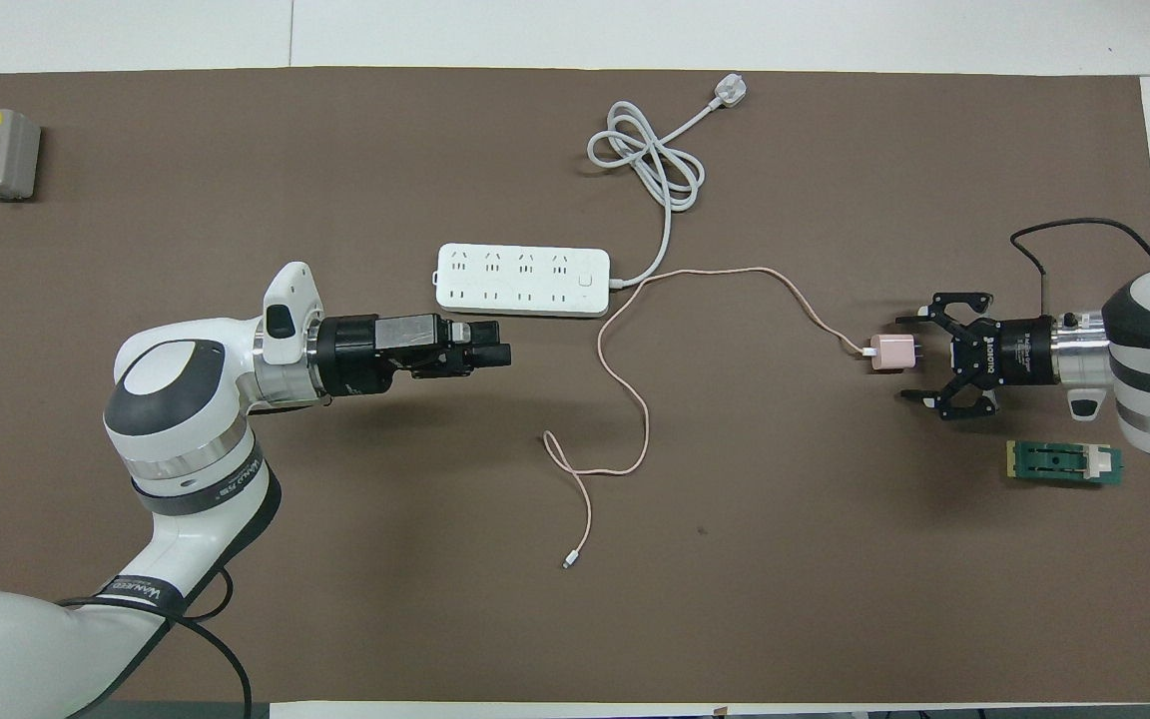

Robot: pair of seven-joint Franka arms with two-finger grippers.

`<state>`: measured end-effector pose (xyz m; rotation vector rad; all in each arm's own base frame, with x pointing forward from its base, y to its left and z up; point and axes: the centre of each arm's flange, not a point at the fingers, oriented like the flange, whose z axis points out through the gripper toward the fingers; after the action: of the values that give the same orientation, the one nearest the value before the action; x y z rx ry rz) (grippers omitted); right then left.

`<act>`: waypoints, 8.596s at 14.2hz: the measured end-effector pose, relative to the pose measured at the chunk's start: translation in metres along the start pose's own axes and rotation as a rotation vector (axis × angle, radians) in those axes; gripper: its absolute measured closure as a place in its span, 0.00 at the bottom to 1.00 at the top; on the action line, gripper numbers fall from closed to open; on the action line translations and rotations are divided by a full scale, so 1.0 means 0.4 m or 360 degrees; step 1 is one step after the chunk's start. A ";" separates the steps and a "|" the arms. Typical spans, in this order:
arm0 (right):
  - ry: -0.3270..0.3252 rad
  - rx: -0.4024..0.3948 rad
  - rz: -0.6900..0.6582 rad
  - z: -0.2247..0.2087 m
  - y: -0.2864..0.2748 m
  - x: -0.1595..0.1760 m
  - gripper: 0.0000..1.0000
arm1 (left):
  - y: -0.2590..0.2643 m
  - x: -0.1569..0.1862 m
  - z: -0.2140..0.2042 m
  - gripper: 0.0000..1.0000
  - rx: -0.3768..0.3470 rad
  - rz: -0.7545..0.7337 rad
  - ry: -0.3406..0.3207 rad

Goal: Plug charger into power strip

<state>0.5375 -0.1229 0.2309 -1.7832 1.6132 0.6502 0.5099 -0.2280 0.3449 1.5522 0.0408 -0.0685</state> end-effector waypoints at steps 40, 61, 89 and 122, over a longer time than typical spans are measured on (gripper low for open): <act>0.0048 -0.0075 0.0041 0.492 -0.156 -1.158 0.48 | 0.011 0.001 0.039 0.00 0.0011 0.0008 0.0002; 0.0047 -0.0089 0.0046 0.490 -0.159 -1.152 0.48 | 0.023 0.030 -0.006 0.00 -0.0002 0.0002 0.0081; 0.0041 0.0001 0.0220 0.422 -0.211 -1.124 0.00 | 0.006 0.029 -0.003 0.68 0.0026 0.0018 0.0059; 0.0708 -0.1326 -0.2275 -0.488 -0.110 -0.928 0.00 | 0.377 0.122 -0.345 0.68 0.1376 -0.0493 0.0401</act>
<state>0.5240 -0.0147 0.6384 -3.1413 -0.1697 0.1665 0.5713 -0.0883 0.4893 2.4002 0.5075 -0.1474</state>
